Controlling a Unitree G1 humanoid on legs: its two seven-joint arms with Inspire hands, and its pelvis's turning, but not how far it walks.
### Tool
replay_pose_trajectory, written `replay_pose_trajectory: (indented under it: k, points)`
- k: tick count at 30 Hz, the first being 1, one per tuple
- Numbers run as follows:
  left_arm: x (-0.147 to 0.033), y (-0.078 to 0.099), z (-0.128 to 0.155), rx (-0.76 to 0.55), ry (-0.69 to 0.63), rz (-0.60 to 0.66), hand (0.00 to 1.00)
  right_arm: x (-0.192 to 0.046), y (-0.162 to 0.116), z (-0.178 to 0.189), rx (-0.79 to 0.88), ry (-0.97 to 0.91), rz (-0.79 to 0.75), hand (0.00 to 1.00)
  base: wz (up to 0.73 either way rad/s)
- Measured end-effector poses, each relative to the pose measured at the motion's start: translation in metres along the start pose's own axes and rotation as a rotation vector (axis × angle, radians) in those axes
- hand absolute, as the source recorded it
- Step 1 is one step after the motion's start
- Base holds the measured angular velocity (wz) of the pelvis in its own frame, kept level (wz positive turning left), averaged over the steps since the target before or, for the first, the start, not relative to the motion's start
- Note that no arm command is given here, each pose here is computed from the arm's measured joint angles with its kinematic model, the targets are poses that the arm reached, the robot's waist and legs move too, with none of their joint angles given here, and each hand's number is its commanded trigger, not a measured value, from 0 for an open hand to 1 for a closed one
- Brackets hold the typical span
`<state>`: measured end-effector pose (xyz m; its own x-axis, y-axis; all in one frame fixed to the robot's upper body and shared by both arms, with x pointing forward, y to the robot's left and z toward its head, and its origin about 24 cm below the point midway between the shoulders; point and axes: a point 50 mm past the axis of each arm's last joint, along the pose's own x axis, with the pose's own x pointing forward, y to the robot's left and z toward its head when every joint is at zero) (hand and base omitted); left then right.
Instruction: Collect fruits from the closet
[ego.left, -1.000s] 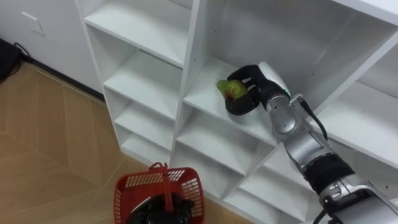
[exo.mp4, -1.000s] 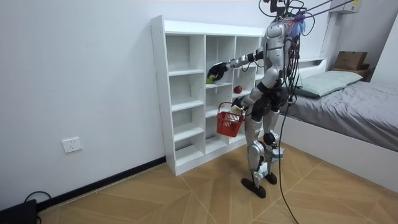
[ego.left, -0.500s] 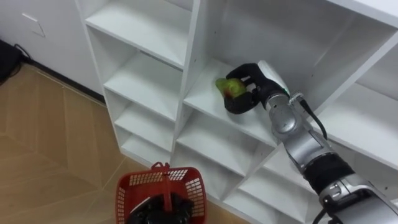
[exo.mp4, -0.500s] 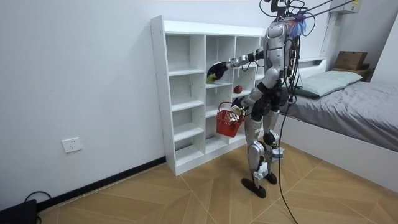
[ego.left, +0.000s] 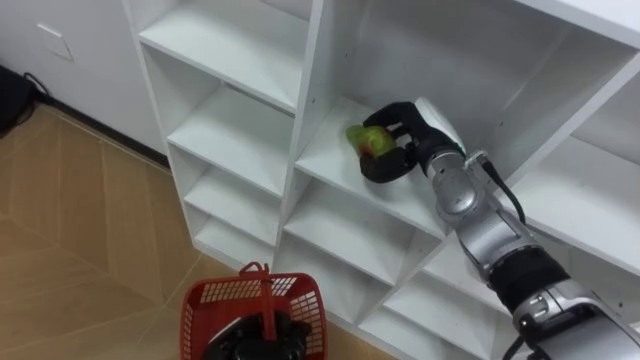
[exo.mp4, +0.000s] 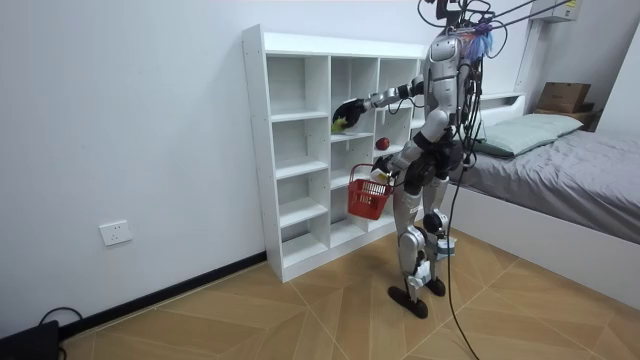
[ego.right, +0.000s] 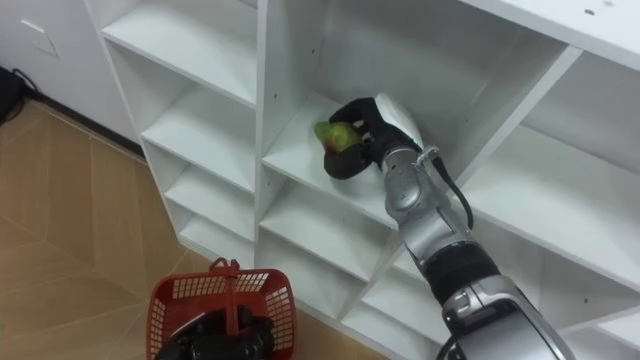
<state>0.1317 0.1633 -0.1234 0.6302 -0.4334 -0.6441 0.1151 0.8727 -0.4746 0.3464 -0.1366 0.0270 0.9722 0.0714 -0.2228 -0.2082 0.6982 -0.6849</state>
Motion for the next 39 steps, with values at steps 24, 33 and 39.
replay_pose_trajectory:
  k: [24, 33, 39]
  points:
    - [0.004, -0.013, -0.017, -0.028, 0.033, 0.071, 1.00, -0.033, 0.007, 0.042, 0.049, -0.271, -0.047, 1.00, -0.06]
    - [0.015, -0.027, -0.013, -0.028, 0.025, 0.039, 1.00, -0.044, 0.011, 0.053, 0.082, -0.327, -0.043, 1.00, -0.04]
    - [0.024, -0.034, -0.003, -0.022, 0.001, 0.028, 1.00, -0.062, 0.020, 0.045, 0.105, -0.336, 0.000, 1.00, -0.15]
